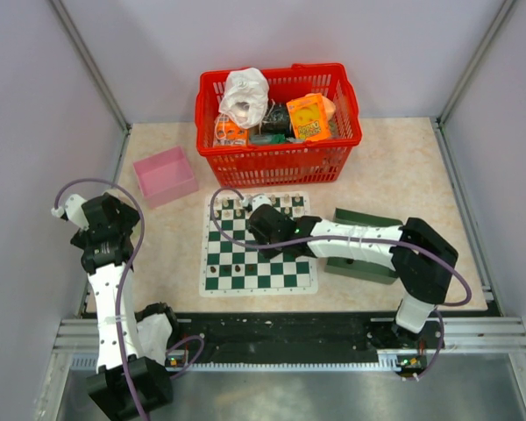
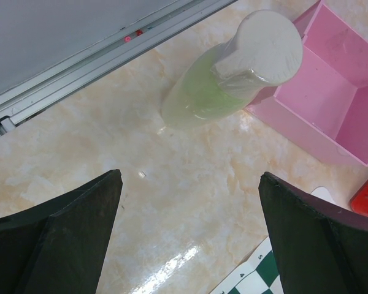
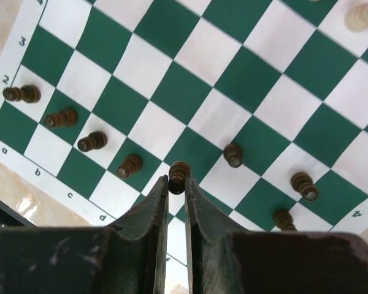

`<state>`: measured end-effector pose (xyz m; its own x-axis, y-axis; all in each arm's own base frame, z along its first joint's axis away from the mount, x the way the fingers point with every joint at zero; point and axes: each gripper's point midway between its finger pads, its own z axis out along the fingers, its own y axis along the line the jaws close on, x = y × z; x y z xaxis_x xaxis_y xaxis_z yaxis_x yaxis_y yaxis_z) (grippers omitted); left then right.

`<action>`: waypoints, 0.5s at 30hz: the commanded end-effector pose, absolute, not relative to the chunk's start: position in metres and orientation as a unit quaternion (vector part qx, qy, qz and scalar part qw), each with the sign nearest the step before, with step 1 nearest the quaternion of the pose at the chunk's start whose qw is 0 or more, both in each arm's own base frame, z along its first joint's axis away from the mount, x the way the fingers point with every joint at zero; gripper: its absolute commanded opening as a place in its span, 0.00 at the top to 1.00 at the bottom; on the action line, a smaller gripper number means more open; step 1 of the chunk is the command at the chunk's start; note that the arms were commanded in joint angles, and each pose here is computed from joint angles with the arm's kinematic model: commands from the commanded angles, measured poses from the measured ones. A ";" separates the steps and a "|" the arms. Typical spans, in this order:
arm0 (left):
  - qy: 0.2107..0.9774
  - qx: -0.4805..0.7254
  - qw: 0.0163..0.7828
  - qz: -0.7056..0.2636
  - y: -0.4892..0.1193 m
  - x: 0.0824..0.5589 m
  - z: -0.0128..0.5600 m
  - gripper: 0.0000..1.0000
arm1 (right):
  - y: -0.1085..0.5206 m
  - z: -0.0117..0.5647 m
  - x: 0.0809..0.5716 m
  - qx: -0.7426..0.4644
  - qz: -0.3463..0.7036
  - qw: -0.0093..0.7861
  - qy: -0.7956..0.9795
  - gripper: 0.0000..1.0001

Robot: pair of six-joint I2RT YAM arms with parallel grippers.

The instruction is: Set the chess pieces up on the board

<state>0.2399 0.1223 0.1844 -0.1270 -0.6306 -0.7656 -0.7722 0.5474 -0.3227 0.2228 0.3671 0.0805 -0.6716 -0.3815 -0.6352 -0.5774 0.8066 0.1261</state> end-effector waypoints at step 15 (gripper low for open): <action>0.733 -0.472 0.485 0.067 0.123 0.243 0.194 0.01 | 0.381 0.058 0.190 -0.286 0.180 0.279 0.899 0.88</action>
<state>0.2408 0.1203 0.1854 -0.1246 -0.6349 -0.7625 -0.7652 0.5507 -0.3334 0.1906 0.3710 0.0599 -0.6851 -0.4243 -0.5921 -0.6119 0.7763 0.1517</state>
